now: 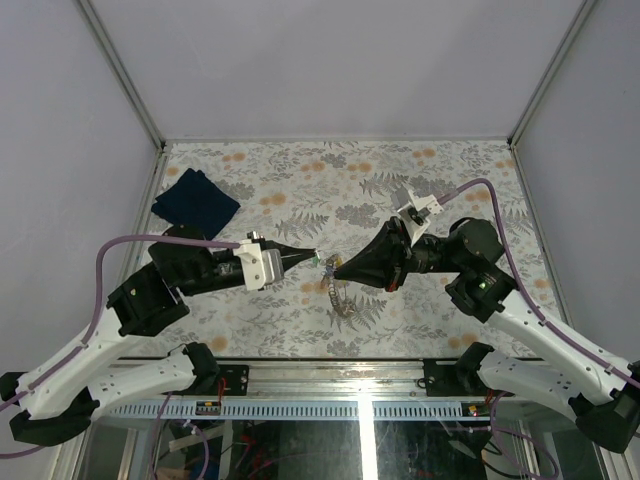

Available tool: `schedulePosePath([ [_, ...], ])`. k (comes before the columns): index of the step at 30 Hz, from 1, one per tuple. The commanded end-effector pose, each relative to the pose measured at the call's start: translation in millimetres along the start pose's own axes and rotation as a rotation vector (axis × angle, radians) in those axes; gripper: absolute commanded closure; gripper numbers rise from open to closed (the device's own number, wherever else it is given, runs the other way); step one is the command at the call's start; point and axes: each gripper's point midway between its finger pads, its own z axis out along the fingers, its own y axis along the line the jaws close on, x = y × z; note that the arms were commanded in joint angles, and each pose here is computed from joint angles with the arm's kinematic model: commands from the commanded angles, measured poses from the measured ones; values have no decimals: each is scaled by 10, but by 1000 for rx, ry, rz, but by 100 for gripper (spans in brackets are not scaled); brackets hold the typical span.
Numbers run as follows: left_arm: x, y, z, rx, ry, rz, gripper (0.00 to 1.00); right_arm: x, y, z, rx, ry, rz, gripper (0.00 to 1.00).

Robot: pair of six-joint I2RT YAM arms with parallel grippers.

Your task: Put the keys on the keyring

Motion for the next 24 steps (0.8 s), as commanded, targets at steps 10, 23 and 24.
schedulePosePath([
  [10, -275, 48, -1, 17, -72, 45, 100, -290, -67, -11, 93, -78, -30, 100],
  [23, -250, 55, 44, 26, -60, 49, 100, -373, -114, -82, 171, -99, -59, 100],
  [24, -247, 47, 51, 31, -58, 46, 100, -376, -100, -73, 162, -96, -58, 100],
])
